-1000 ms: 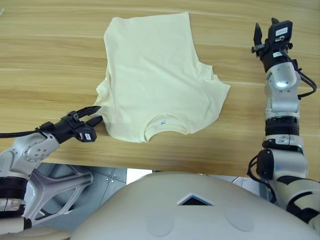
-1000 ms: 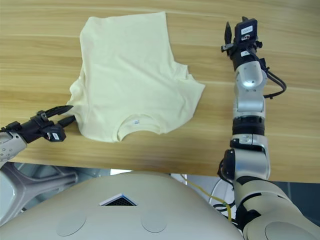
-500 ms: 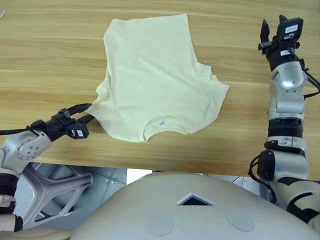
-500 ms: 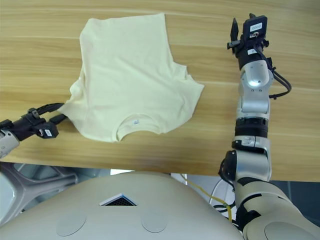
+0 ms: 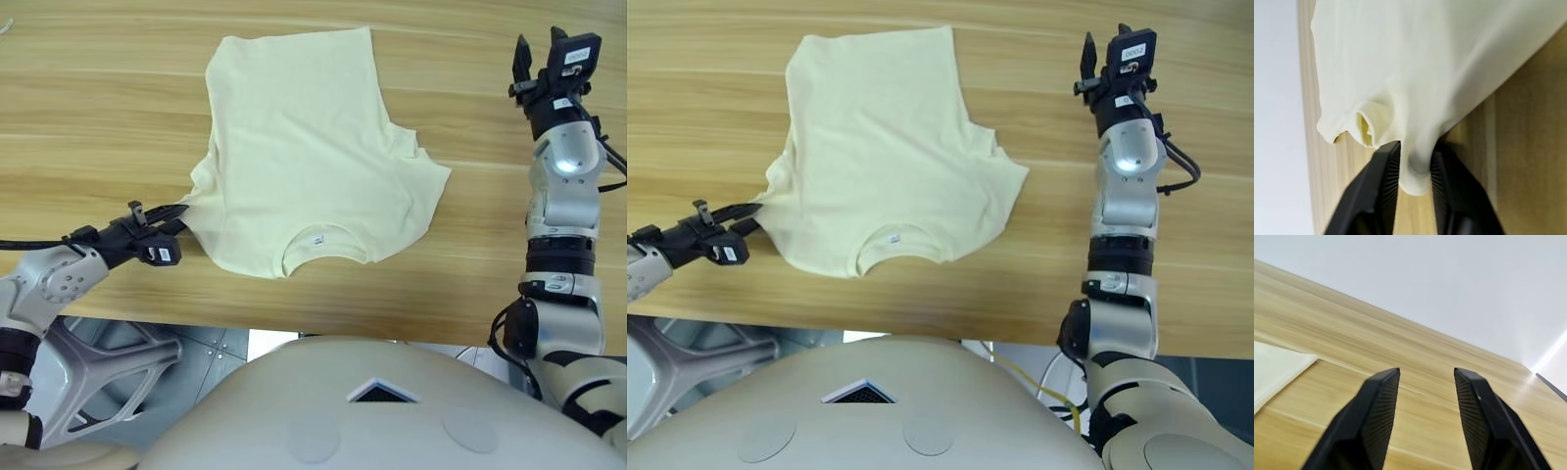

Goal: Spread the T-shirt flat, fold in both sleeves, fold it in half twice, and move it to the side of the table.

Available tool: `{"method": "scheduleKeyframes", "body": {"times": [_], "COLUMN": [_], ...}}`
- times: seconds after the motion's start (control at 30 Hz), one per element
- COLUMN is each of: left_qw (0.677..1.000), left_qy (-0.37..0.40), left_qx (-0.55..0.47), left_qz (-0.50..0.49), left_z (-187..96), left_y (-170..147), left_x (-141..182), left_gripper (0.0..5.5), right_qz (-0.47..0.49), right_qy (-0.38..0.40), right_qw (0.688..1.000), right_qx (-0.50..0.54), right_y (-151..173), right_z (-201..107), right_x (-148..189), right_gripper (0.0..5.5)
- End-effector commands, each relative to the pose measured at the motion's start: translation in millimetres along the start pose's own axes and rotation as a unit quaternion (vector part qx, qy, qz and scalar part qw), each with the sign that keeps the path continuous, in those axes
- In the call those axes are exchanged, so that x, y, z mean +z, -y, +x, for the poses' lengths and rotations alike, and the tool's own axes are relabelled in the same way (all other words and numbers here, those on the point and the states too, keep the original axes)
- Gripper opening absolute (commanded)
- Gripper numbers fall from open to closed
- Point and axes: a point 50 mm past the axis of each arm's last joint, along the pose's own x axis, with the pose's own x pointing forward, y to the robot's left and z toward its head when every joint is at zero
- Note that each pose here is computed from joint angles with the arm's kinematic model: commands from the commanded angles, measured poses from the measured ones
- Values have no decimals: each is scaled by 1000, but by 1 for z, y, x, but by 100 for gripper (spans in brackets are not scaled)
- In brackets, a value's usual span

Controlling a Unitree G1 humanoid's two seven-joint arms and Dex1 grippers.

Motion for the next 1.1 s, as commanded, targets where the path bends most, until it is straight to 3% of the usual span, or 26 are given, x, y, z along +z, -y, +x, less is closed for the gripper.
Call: {"method": "scheduleKeyframes", "body": {"times": [0.03, 0.1, 0.47, 0.7, 1.1], "left_qw": [993, 994, 996, 992, 979], "left_qy": [5, 4, 10, 38, 74], "left_qx": [-115, -109, -80, 83, 183], "left_qz": [-9, -14, -35, -82, -59], "left_z": [6, 5, 10, 7, 5], "left_y": [41, 41, 41, 6, -29], "left_x": [5, 5, 10, 16, 23], "left_gripper": [33, 3, 3, 3, 3], "right_qz": [6, 6, 8, 10, 9], "right_qy": [-13, -16, -21, -29, -37], "right_qw": [1000, 1000, 1000, 999, 999], "right_qx": [1, 2, 7, 10, 29], "right_y": [-2, -2, -5, -8, -19], "right_z": [-10, -12, -12, -13, -16], "right_x": [-8, -10, -14, -19, -27], "right_gripper": [208, 208, 208, 208, 208]}}
